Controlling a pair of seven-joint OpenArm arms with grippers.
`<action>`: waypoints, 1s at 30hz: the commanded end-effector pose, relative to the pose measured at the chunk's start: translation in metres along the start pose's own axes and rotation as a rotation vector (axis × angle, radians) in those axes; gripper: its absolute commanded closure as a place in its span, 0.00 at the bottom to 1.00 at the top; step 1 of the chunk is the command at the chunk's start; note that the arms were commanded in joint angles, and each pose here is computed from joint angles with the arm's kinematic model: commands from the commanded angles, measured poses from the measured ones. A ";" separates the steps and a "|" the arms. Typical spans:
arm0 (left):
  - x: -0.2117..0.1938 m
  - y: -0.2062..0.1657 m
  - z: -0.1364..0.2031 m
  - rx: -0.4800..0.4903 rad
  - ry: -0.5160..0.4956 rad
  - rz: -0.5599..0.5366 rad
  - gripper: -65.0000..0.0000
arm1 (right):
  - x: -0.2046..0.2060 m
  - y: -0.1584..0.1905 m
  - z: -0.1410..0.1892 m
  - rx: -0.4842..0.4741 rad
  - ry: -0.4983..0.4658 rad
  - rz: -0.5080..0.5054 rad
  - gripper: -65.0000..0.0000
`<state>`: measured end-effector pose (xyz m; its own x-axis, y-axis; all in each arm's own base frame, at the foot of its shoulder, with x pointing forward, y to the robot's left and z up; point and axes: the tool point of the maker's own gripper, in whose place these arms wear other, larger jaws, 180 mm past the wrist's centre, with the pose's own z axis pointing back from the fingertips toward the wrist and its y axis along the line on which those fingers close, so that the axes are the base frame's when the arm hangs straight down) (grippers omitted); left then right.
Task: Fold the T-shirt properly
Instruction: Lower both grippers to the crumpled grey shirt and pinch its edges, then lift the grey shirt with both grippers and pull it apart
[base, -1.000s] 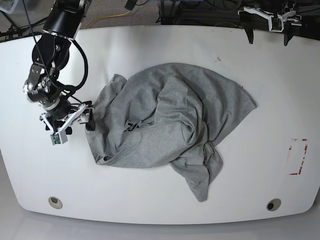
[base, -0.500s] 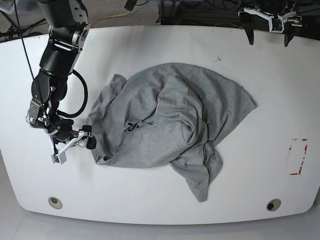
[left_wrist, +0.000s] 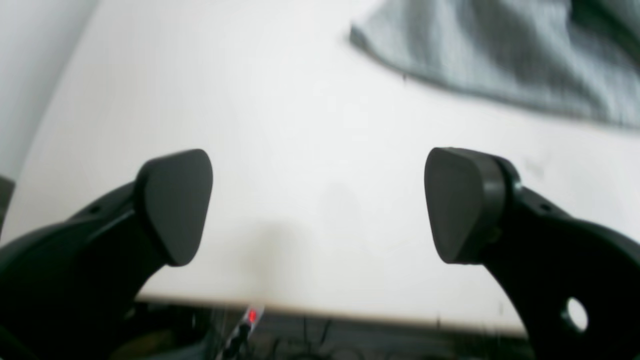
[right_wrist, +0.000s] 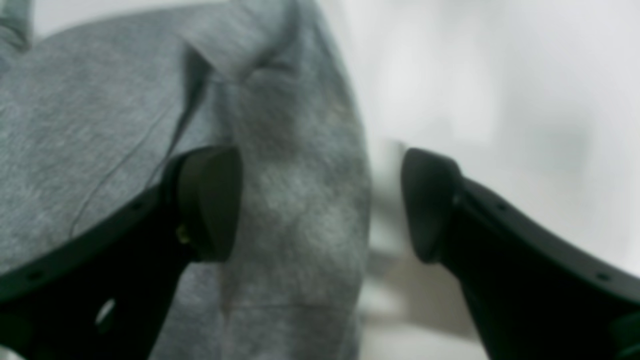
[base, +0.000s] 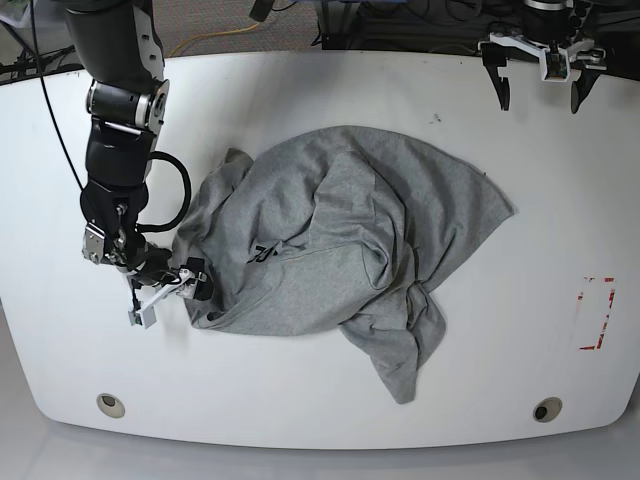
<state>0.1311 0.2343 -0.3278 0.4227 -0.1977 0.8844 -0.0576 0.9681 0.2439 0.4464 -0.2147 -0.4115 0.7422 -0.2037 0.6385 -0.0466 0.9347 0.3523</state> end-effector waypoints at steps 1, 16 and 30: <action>0.011 0.002 0.001 0.004 -0.043 -0.009 0.00 | 0.021 -0.002 0.006 -0.005 -0.037 0.016 0.27; 0.044 0.007 -0.057 0.052 -0.065 0.040 0.00 | 0.016 0.002 0.027 -0.023 -0.056 0.114 1.00; 0.076 -0.009 -0.143 -0.050 0.069 0.058 0.00 | 0.002 0.023 0.073 -0.059 -0.084 0.289 1.00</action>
<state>0.2868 0.2271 -0.3231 0.4913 -0.1304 0.8612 -0.0259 0.9861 0.1642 0.3849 -0.2129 -0.3780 0.7048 0.0425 0.7081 -0.1928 0.9721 0.1336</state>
